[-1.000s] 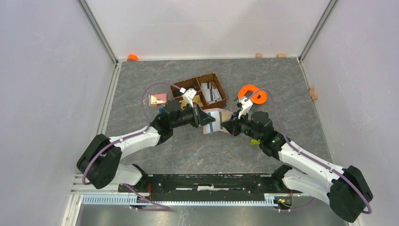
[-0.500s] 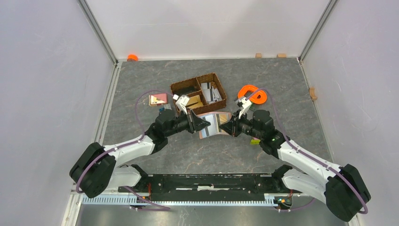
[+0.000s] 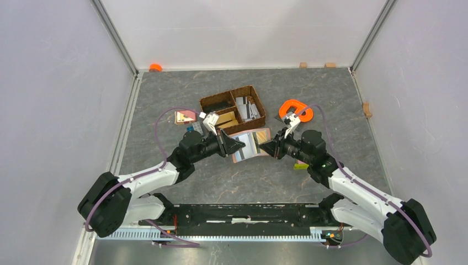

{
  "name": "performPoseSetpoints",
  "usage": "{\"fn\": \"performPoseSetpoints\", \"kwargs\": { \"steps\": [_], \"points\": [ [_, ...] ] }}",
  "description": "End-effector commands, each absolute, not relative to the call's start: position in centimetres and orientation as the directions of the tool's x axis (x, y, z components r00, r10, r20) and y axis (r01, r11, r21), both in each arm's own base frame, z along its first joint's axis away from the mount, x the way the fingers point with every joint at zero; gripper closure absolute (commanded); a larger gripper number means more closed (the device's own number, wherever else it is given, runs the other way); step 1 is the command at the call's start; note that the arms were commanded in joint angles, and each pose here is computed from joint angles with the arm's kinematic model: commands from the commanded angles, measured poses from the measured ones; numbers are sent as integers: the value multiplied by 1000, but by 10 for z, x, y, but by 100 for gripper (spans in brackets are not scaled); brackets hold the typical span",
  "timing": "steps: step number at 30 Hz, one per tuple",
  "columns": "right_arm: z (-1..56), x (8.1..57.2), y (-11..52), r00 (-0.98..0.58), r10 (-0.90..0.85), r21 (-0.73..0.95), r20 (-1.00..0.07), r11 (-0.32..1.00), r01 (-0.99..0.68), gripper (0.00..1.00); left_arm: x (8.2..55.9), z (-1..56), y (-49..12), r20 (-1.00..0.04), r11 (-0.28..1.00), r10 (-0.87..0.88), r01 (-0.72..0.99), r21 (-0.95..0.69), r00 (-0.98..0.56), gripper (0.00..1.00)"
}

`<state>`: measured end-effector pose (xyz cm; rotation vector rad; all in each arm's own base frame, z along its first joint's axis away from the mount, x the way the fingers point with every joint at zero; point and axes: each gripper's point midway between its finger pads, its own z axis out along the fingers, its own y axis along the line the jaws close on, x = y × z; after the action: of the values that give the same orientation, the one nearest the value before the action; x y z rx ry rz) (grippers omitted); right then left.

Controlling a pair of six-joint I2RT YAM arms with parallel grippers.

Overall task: Take the credit cards out of the card holder
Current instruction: Remove the credit card from the card holder.

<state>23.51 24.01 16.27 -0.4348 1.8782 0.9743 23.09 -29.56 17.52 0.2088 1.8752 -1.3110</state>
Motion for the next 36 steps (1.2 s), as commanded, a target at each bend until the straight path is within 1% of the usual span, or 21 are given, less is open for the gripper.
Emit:
{"fn": "performPoseSetpoints", "kwargs": {
  "steps": [1,2,4,5,6,11,19,28,31,36],
  "points": [
    [161,272,187,-382,169,346,-909,817,-462,73,238,167,-286,-694,490,-306,517,-702,-652,95],
    [165,271,185,-363,180,344,-914,817,-462,67,238,167,-288,-690,486,-303,516,-705,-658,95],
    [171,268,184,-325,199,342,-925,809,-478,60,237,169,-290,-689,475,-298,524,-708,-661,97],
    [174,267,184,-307,210,343,-928,803,-488,57,236,170,-290,-690,471,-300,527,-708,-659,98],
    [177,266,184,-295,216,343,-931,797,-498,56,236,171,-289,-690,469,-301,528,-708,-658,98],
    [185,263,186,-275,209,329,-938,787,-522,55,237,170,-288,-688,477,-307,519,-709,-658,98],
    [186,252,206,-304,195,349,-933,703,-620,55,235,169,-294,-669,444,-300,521,-729,-680,98],
    [184,231,239,-393,185,428,-901,525,-736,56,232,174,-296,-667,417,-309,533,-736,-678,98],
    [184,223,248,-425,183,459,-886,459,-760,60,232,174,-296,-661,412,-313,530,-741,-682,98],
    [180,217,257,-475,174,503,-863,394,-769,64,228,182,-299,-658,376,-317,547,-748,-683,98]
  ]
}}
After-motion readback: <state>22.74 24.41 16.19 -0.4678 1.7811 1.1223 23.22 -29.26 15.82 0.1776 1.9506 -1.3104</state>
